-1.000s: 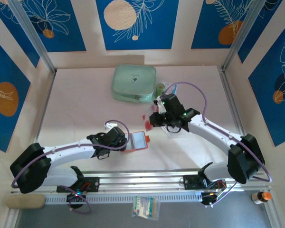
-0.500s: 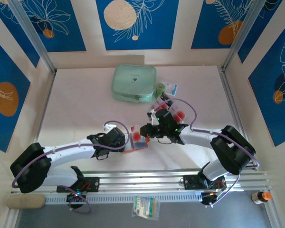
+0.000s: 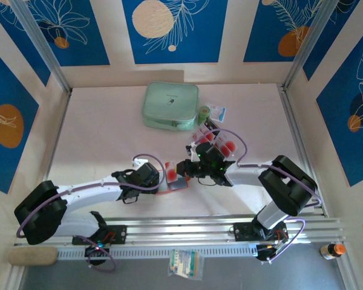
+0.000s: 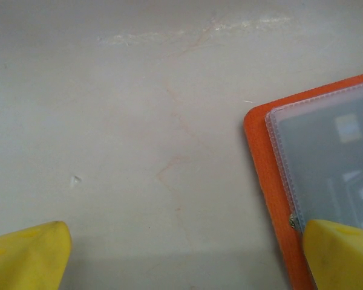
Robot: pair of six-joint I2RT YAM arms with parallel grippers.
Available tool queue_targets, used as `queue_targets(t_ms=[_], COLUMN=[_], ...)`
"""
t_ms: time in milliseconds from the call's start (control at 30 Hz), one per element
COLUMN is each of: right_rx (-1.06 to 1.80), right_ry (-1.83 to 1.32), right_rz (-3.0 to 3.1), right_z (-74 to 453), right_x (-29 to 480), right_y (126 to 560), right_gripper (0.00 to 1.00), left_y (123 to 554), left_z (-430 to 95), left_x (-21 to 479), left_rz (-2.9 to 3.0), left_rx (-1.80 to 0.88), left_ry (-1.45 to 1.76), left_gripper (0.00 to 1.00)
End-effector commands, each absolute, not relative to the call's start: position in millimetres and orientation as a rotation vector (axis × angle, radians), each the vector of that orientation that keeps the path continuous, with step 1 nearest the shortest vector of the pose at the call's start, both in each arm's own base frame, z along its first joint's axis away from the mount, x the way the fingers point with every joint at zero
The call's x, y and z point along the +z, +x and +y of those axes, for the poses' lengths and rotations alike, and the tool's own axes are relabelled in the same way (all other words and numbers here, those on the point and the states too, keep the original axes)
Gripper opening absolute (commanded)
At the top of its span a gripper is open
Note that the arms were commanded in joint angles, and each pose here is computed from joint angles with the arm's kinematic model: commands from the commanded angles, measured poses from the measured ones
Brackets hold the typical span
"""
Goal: Put the credit cards into the card holder
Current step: Insert the credit card into the card slot.
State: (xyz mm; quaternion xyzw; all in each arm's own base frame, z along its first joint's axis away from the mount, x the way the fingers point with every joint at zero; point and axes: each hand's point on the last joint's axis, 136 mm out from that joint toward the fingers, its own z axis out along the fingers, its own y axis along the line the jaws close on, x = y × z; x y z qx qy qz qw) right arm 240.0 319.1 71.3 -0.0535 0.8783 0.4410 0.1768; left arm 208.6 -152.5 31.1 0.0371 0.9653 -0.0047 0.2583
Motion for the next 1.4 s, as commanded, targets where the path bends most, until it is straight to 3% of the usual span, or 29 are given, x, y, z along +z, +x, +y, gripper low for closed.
queue_targets(t_ms=[0,700,1367], right_rx=[1.241,1.266,1.296], right_ry=[-0.141,-0.109,-0.087], right_rz=[2.488,2.525,2.470], right_z=[319.9,320.7,322.1], right_x=[63.7,48.0,66.6], right_y=[240.0,234.8,241.2], right_gripper=[0.00,0.00,0.00], left_y=[204.7,205.0,203.5], left_z=[-139.0,-139.9,-139.2], left_x=[25.7,26.8,26.1], left_rz=[2.636,2.632,2.634], left_rx=[0.059,0.049,0.041], left_ry=[0.085,0.081,0.077], left_gripper=[0.98,0.98,0.98])
